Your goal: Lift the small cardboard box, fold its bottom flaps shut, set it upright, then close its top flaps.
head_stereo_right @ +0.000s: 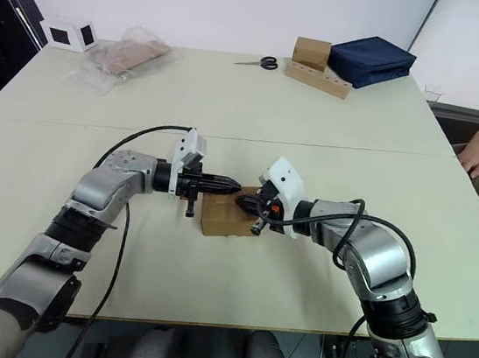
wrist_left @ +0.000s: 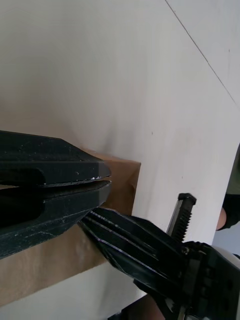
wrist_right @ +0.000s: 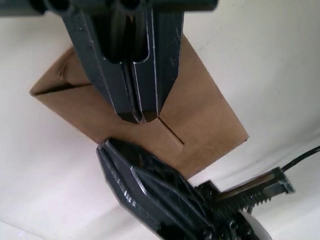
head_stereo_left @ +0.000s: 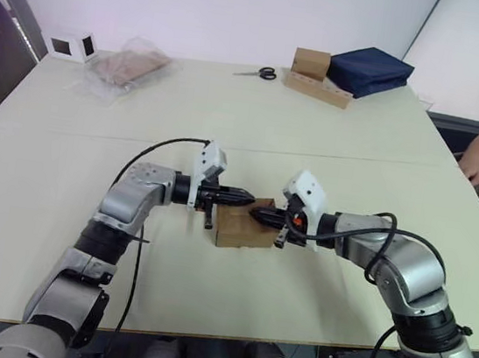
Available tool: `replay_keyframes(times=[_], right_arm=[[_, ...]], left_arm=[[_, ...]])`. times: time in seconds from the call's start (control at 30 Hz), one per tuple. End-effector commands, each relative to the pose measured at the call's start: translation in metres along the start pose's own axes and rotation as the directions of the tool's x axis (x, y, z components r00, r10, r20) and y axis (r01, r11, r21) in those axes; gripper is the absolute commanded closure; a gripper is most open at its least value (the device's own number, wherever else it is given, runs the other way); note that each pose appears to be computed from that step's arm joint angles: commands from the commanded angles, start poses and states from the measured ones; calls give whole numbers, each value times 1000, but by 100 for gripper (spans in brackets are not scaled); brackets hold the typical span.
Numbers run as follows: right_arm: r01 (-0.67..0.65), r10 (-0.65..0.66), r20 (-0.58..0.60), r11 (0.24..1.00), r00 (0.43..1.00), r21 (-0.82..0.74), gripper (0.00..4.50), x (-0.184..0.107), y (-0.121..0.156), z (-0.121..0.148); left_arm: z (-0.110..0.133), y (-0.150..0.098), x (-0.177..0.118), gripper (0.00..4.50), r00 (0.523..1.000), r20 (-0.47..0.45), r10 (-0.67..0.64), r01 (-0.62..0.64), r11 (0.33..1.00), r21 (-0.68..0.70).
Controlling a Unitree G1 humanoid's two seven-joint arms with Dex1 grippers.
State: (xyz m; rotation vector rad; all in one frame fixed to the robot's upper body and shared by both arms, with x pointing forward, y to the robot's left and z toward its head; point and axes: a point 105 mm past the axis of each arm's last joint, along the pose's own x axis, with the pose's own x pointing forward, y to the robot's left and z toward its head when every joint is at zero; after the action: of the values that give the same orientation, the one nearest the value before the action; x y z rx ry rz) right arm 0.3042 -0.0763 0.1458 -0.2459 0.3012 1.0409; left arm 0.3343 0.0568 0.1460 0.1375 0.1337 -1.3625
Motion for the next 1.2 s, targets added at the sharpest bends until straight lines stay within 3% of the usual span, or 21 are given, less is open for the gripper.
replay_keyframes(times=[0.03, 0.4, 0.7, 1.2], right_arm=[[9, -9, -30, 1000, 1000, 21, 450, 2, -1, -13], [24, -24, 3, 1000, 1000, 3, 450, -2, -5, -1], [51, -52, 93, 999, 994, 8, 450, -15, -11, 26], [57, -55, 93, 998, 994, -21, 450, -34, -11, 32]], left_arm=[[-24, -6, -11, 444, 997, -74, 34, -35, 999, -16], [-16, -4, -24, 444, 994, -54, 98, -99, 995, -25], [17, -9, -37, 444, 993, 33, 111, -109, 993, -38], [33, -13, -60, 444, 975, 91, 205, -198, 977, -81]])
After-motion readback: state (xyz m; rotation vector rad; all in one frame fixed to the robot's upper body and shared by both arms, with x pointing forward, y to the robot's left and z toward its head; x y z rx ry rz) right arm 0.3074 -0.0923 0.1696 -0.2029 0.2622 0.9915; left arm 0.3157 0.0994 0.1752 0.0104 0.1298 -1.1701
